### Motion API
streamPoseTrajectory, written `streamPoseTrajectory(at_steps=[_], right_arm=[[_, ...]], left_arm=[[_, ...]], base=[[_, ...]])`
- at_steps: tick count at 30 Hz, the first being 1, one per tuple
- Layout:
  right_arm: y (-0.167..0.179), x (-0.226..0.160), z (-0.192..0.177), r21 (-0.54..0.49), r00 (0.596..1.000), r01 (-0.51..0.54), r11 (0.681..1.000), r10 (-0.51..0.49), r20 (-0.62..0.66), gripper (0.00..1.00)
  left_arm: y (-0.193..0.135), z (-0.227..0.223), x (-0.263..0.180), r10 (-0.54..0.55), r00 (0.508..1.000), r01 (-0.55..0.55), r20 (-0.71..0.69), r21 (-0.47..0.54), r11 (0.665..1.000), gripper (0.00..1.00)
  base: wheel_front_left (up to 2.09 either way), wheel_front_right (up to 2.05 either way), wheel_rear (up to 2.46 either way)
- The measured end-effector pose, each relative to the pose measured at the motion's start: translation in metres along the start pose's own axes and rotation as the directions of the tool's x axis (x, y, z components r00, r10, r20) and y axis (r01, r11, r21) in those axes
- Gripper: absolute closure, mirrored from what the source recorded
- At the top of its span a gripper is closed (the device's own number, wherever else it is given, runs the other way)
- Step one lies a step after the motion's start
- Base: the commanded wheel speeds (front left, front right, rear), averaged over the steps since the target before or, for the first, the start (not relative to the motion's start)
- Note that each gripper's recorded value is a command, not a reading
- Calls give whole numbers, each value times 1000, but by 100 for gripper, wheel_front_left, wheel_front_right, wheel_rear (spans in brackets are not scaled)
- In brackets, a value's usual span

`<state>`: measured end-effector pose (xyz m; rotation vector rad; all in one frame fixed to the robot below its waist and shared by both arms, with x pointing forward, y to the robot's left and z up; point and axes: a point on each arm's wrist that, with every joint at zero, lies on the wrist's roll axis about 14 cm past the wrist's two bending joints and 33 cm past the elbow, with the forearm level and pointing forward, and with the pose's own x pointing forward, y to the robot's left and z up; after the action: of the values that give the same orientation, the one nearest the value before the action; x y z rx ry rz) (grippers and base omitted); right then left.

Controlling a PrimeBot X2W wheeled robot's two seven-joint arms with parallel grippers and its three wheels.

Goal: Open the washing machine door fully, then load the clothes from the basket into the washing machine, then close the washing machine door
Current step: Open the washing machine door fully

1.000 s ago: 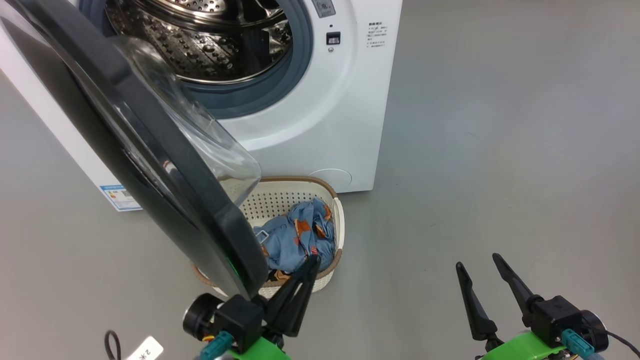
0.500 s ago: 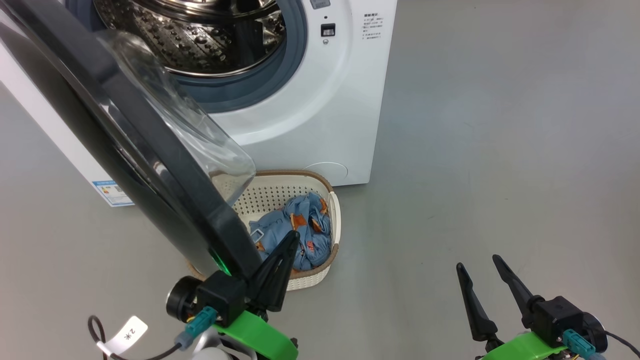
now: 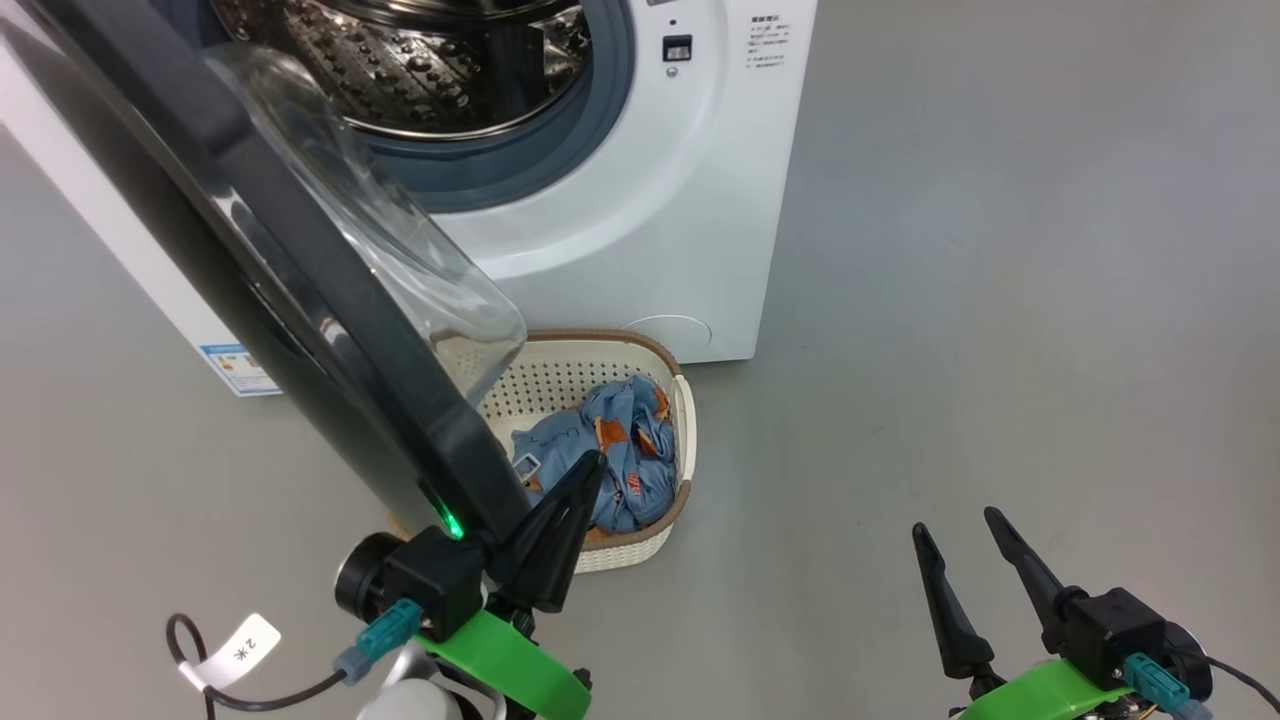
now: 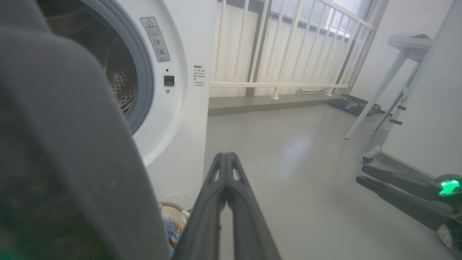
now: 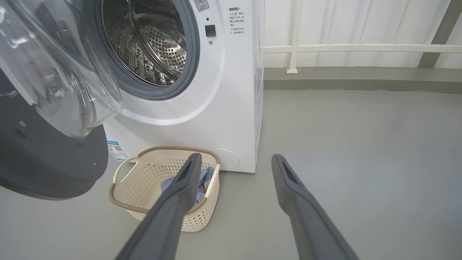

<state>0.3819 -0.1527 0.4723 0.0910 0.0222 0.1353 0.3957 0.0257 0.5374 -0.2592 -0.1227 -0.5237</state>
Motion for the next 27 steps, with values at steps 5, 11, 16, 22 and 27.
streamPoseTrajectory(at_steps=[5,11,16,22,27], right_arm=[[6,3,-2,7,1000,-20,1000,20,-3,0],[13,7,-4,11,999,-39,999,40,-9,0],[18,9,-4,13,998,-55,998,55,-10,0],[24,11,-3,21,997,-72,997,73,-5,0],[31,14,-3,23,996,-93,995,94,-6,0]], left_arm=[[3,2,-3,15,1000,-15,3,0,1000,100],[8,4,-8,42,999,-42,8,-6,999,100],[14,4,-17,70,997,-70,9,9,997,100],[22,7,-30,114,993,-114,16,10,993,100],[28,2,-46,157,988,-157,0,1,988,100]], base=[[0,0,0],[0,0,0],[0,0,0],[0,0,0],[0,0,0]])
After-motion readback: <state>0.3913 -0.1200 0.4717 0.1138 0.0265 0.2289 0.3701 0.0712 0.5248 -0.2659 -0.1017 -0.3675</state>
